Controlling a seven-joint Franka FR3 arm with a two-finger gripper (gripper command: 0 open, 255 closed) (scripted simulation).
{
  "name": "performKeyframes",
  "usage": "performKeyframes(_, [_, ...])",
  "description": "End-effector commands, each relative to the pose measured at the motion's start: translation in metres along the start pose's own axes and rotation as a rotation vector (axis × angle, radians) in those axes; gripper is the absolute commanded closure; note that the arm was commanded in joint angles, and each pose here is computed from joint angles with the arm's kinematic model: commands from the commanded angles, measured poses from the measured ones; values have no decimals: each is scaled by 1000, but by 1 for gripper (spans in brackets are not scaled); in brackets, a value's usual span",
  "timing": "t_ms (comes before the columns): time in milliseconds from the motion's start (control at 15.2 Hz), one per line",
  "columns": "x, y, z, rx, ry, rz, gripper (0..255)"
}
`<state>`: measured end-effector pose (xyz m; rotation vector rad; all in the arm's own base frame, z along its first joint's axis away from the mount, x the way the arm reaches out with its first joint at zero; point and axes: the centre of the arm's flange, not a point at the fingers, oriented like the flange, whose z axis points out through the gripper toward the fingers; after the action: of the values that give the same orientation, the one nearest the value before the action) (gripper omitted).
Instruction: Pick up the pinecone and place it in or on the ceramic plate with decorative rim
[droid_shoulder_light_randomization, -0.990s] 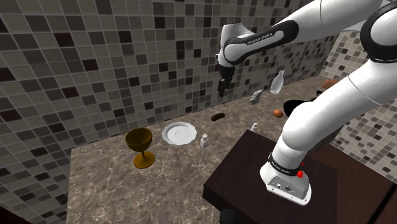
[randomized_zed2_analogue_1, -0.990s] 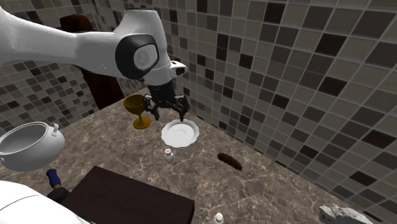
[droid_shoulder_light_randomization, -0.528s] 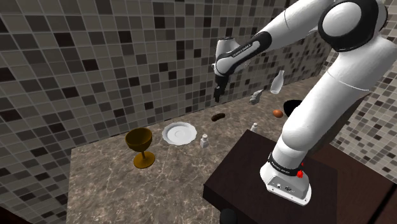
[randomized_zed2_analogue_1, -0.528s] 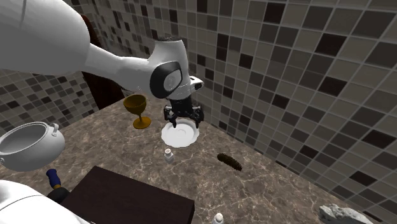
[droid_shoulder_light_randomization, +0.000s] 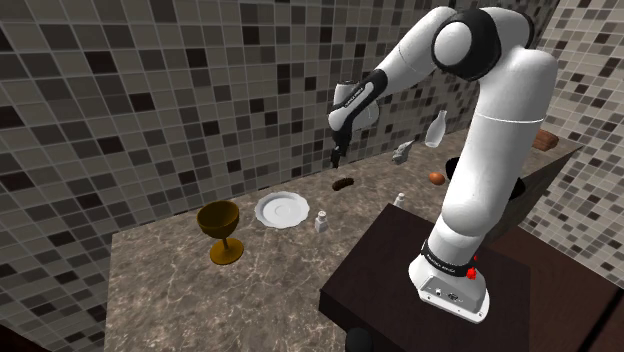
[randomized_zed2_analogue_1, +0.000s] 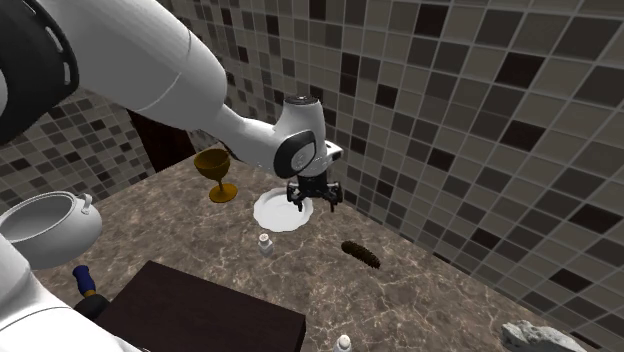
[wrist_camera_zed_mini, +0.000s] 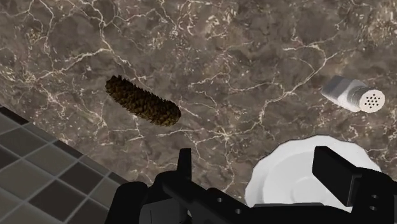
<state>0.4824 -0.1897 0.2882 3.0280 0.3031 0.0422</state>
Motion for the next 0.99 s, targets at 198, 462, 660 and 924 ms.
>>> performKeyframes(198, [23,28,53,-6,10,-9,0])
performKeyframes(462, [43,52,95,-10,17,-17,0])
performKeyframes(660, [46,56,112,-11,19,-18,0])
performKeyframes(924, [47,56,134,-11,19,-18,0])
